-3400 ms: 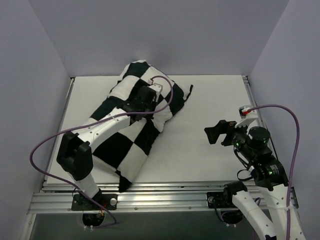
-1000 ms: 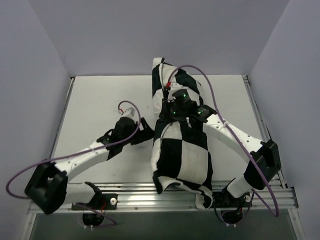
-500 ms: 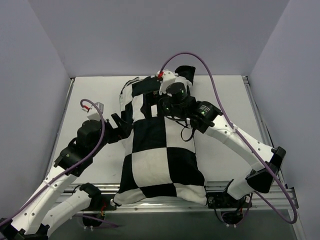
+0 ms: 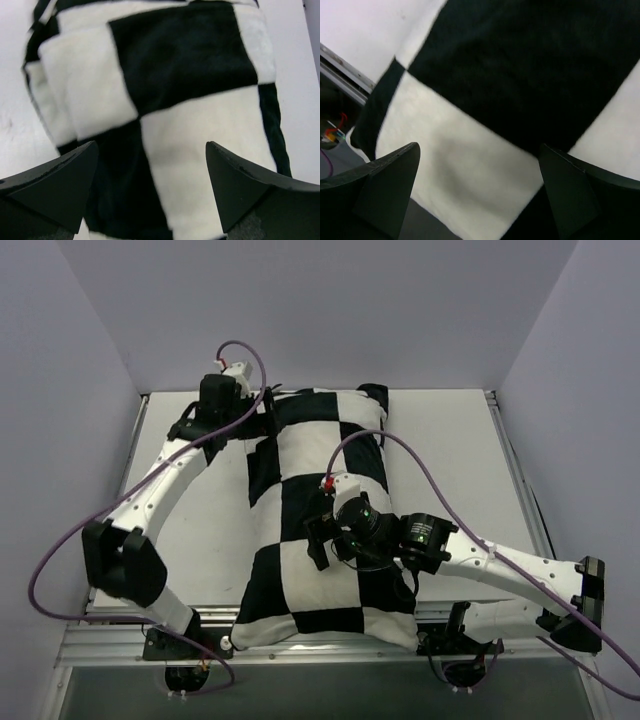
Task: Remove the pillowcase from the pillow
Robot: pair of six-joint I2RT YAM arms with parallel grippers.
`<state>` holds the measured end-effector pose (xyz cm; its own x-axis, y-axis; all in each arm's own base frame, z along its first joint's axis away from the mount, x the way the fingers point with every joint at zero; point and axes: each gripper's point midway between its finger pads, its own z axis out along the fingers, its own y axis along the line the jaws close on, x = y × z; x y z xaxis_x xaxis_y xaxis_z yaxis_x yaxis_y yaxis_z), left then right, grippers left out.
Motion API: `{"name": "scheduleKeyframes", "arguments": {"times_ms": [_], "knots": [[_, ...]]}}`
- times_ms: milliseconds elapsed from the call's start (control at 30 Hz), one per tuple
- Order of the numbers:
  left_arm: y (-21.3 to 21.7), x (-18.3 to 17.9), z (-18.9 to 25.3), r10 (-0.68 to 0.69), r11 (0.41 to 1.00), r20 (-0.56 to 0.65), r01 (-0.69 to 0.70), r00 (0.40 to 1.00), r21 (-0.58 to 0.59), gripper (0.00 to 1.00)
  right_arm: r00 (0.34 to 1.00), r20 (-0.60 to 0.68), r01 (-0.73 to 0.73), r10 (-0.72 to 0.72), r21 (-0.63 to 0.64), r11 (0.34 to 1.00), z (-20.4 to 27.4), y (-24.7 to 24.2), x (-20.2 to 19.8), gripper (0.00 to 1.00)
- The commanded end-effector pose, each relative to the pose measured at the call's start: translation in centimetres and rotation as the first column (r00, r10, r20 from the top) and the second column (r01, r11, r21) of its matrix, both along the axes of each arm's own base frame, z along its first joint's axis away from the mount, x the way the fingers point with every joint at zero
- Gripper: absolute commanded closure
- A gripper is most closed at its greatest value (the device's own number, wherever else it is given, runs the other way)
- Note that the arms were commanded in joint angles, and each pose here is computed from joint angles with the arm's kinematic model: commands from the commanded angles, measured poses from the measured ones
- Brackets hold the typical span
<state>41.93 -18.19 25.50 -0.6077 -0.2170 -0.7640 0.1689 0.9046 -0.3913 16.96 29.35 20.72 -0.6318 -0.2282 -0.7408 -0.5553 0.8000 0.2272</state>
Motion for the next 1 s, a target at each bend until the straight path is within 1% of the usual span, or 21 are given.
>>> {"name": "scheduleKeyframes", "arguments": {"times_ms": [0, 100, 133, 167, 233, 267, 300, 333, 367, 400, 467, 500, 533, 567, 633, 667, 733, 767, 867, 933, 967], "knots": [[-3.3, 4.3, 3.4, -0.143, 0.989, 0.133, 0.146, 0.981, -0.018, 0.03, 0.994, -0.029, 0.105, -0.105, 0.006, 0.994, -1.4, -1.3, -1.5, 0.00], [-4.5, 6.9, -0.5, -0.162, 0.987, 0.069, 0.162, 0.984, 0.004, 0.03, 0.991, -0.062, 0.118, -0.119, -0.029, 0.993, -3.8, -1.4, -3.3, 0.00], [-4.8, 7.5, -0.9, -0.167, 0.986, 0.063, 0.167, 0.984, 0.005, 0.03, 0.990, -0.074, 0.120, -0.123, -0.055, 0.991, -5.0, -1.7, -3.8, 0.02], [-5.1, 8.1, -3.1, -0.169, 0.986, 0.022, 0.169, 0.985, 0.009, 0.03, 0.985, -0.081, 0.146, -0.151, -0.064, 0.987, -5.7, -1.9, -3.8, 0.04], [-5.2, 8.4, -5.1, -0.165, 0.986, -0.017, 0.165, 0.986, 0.011, 0.07, 0.982, -0.081, 0.163, -0.170, -0.090, 0.983, -7.0, -2.2, -3.8, 0.17], [-5.2, 8.2, -7.1, -0.164, 0.986, -0.060, 0.165, 0.985, 0.012, 0.17, 0.979, -0.080, 0.175, -0.185, -0.113, 0.978, -8.1, -2.8, -3.7, 0.26], [-5.0, 8.0, -7.9, -0.159, 0.987, -0.075, 0.160, 0.984, 0.009, 0.26, 0.976, -0.063, 0.199, -0.207, -0.118, 0.973, -8.4, -3.1, -3.2, 0.53], [-4.9, 8.1, -8.4, -0.154, 0.988, -0.070, 0.155, 0.986, 0.003, 0.34, 0.974, -0.059, 0.212, -0.220, -0.126, 0.969, -8.8, -3.4, -3.0, 0.69], [-4.5, 7.2, -9.8, -0.146, 0.989, -0.097, 0.147, 0.985, 0.004, 0.52, 0.964, -0.057, 0.248, -0.259, -0.145, 0.958, -9.5, -4.4, -2.1, 0.81], [-4.2, 6.9, -10.4, -0.138, 0.990, -0.103, 0.139, 0.985, 0.004, 0.60, 0.962, -0.059, 0.257, -0.268, -0.146, 0.955, -9.6, -4.8, -1.7, 0.97], [-3.4, 6.0, -11.1, -0.127, 0.992, -0.111, 0.126, 0.986, -0.018, 0.75, 0.952, -0.059, 0.290, -0.301, -0.149, 0.945, -9.8, -5.8, -0.5, 1.00], [-3.1, 5.7, -11.3, -0.121, 0.993, -0.118, 0.119, 0.986, -0.027, 0.91, 0.939, -0.047, 0.332, -0.341, -0.139, 0.933, -9.5, -6.9, 0.8, 1.00], [-2.7, 5.3, -11.3, -0.114, 0.993, -0.125, 0.110, 0.986, -0.034, 0.96, 0.930, -0.032, 0.360, -0.367, -0.132, 0.924, -9.1, -7.6, 1.7, 1.00], [-2.1, 4.8, -10.2, -0.100, 0.994, -0.114, 0.094, 0.988, -0.049, 0.98, 0.921, -0.018, 0.384, -0.389, -0.120, 0.915, -8.7, -8.1, 2.5, 1.00], [-1.2, 3.2, -10.7, -0.067, 0.997, -0.141, 0.061, 0.988, -0.045, 0.98, 0.894, 0.020, 0.447, -0.447, -0.096, 0.890, -7.4, -9.8, 5.2, 1.00], [-0.6, 2.4, -8.7, -0.031, 0.998, -0.113, 0.025, 0.993, -0.057, 0.98, 0.887, 0.025, 0.461, -0.461, -0.091, 0.882, -7.0, -10.3, 6.2, 1.00], [0.0, -0.1, -9.3, -0.007, 0.997, -0.158, -0.004, 0.987, -0.071, 0.98, 0.844, 0.047, 0.536, -0.534, -0.066, 0.842, -5.6, -12.4, 9.5, 1.00], [-0.1, -1.5, -7.0, 0.002, 0.994, -0.127, -0.016, 0.992, -0.112, 0.98, 0.845, 0.061, 0.534, -0.531, -0.068, 0.842, -5.1, -12.9, 10.6, 1.00], [0.5, -5.8, -6.0, 0.035, 0.991, -0.110, -0.049, 0.993, -0.127, 0.98, 0.795, 0.111, 0.603, -0.597, -0.032, 0.797, -3.3, -15.1, 14.7, 1.00], [-0.1, -8.9, -7.2, 0.034, 0.995, -0.127, -0.046, 0.991, -0.092, 0.98, 0.776, 0.128, 0.623, -0.617, -0.006, 0.782, -2.9, -15.6, 17.3, 1.00], [-0.3, -10.3, -6.1, 0.031, 0.992, -0.103, -0.043, 0.994, -0.115, 0.98, 0.754, 0.137, 0.647, -0.642, 0.016, 0.763, -2.0, -16.5, 18.9, 1.00]]}}
